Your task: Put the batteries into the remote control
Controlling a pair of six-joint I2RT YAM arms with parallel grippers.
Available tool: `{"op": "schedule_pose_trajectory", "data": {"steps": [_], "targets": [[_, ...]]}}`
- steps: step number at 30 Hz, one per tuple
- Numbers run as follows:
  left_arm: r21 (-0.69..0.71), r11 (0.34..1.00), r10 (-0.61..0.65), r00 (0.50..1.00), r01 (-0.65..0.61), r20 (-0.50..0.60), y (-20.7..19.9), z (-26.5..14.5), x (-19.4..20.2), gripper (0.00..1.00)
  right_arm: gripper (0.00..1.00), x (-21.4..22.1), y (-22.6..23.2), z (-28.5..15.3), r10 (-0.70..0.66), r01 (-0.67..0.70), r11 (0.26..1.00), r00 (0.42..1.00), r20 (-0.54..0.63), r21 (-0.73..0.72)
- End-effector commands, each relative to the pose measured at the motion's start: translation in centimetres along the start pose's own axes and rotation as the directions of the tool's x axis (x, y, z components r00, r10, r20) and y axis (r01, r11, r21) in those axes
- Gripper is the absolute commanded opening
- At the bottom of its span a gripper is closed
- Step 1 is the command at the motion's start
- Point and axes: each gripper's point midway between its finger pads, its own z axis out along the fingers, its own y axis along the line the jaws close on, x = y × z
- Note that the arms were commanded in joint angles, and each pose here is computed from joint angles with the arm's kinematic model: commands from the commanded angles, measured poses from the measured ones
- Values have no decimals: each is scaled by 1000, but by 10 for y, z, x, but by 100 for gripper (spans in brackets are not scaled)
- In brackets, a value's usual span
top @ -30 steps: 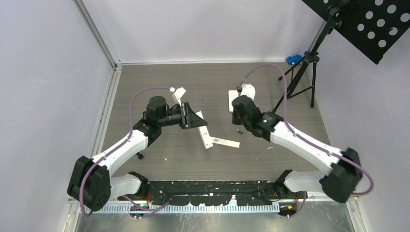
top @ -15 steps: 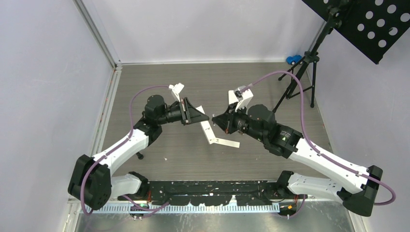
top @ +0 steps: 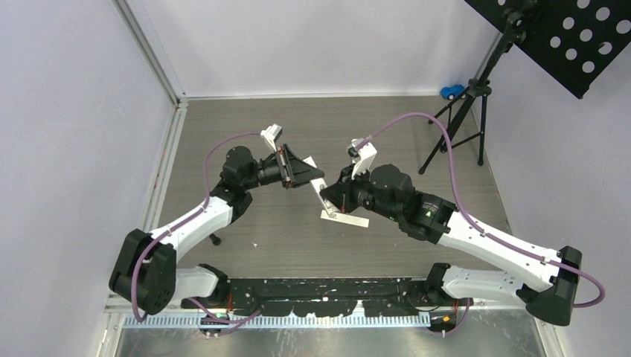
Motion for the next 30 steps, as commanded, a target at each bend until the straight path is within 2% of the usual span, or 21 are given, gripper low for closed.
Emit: {"op": "schedule_pose_trajectory", "data": {"steps": [1,10,21,23,26,28,30], "targets": [[81,997,16,1000,-17,7,-22,-1,-4,0,3,-16,2,-7,-40,39,999,999,37,18],[62,998,-1,1000,0,23,-16,-6,-10,0,23,-13,7,-13,-70,70,997,998,3,-12],[57,998,14,999,-16,35,-14,-9,-14,0,39,-44,16,-31,-7,10,1000,995,102,-26],[60,998,33,998,-36,46,-16,-10,-16,0,47,-51,17,-37,38,-35,999,990,132,-23],[62,996,66,995,-71,71,-21,-11,-20,0,64,-65,10,-47,152,-156,988,965,215,4],[57,994,92,991,-98,100,-24,-12,-26,0,71,-75,-7,-58,303,-334,941,902,308,55],[50,993,102,985,-110,137,-27,-13,-31,0,75,-77,-19,-65,471,-525,850,796,381,48]]}}
